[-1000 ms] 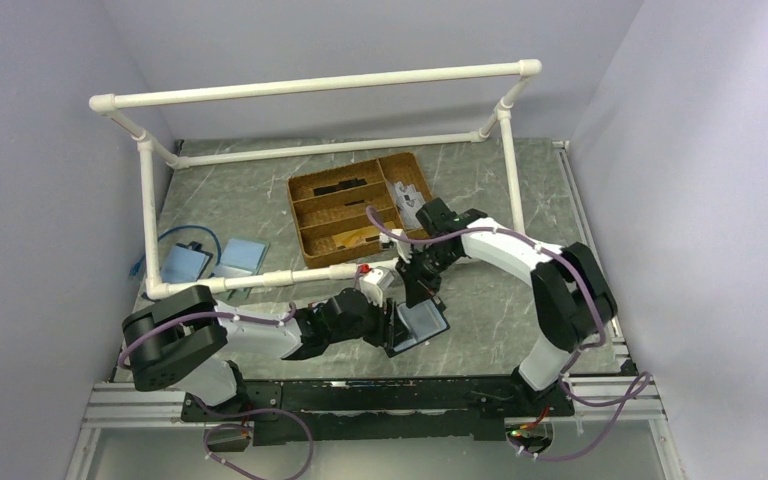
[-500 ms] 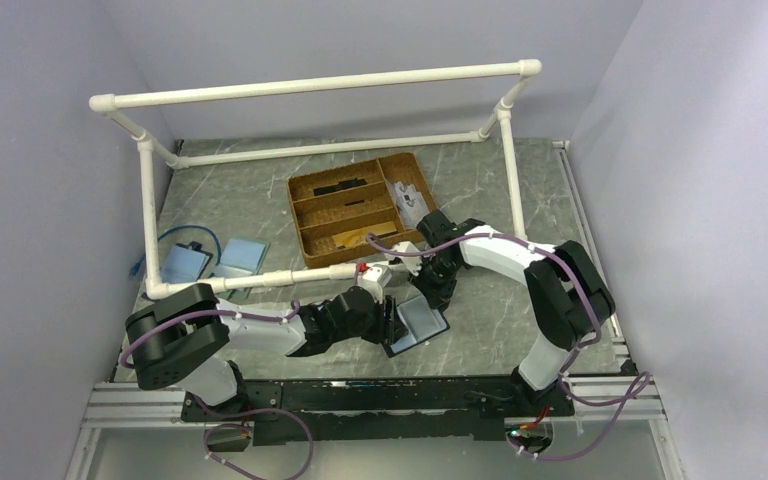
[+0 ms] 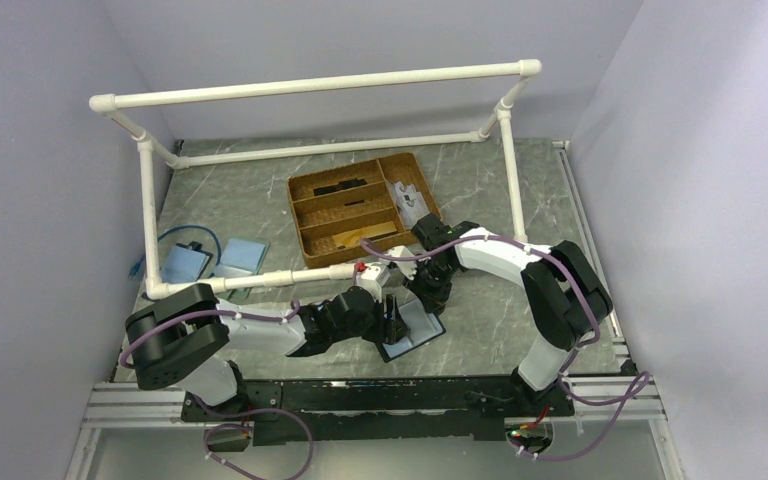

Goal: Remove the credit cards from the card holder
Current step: Remove the credit card from the card holder.

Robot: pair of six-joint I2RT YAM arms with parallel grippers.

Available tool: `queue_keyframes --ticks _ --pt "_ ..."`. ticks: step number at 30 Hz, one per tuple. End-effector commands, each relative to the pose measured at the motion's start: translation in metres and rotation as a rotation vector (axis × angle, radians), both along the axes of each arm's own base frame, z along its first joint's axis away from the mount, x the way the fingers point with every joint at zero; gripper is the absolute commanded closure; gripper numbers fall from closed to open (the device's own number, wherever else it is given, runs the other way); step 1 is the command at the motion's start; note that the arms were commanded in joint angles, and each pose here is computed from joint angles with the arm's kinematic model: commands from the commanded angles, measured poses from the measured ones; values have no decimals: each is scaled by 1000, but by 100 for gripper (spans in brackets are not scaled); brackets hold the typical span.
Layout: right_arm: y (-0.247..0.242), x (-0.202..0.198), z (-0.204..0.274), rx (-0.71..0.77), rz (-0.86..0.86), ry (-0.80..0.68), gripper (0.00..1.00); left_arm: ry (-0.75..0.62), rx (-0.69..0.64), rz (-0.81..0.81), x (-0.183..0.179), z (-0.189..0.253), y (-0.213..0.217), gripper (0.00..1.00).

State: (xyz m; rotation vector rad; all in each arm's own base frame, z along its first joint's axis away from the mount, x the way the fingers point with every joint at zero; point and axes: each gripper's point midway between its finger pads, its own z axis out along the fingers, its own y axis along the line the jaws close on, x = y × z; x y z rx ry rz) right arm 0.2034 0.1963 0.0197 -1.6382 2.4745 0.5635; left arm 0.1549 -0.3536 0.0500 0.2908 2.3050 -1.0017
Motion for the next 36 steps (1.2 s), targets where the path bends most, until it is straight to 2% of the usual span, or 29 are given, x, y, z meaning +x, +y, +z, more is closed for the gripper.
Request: queue_keyframes --ticks 1,6,12,25,36 --pt "13 -2 7 52 15 23 98 -1 -37 35 6 5 -3 43" --pt "7 8 9 28 -4 -43 93 12 -25 58 7 2 1 49" --pt "9 8 13 42 3 -53 91 25 -4 78 10 -3 4 54" --pt "13 5 21 86 4 -32 91 30 -14 86 12 -4 5 60" --pt "6 6 -1 11 -35 -4 93 34 -44 77 10 -1 4 59"
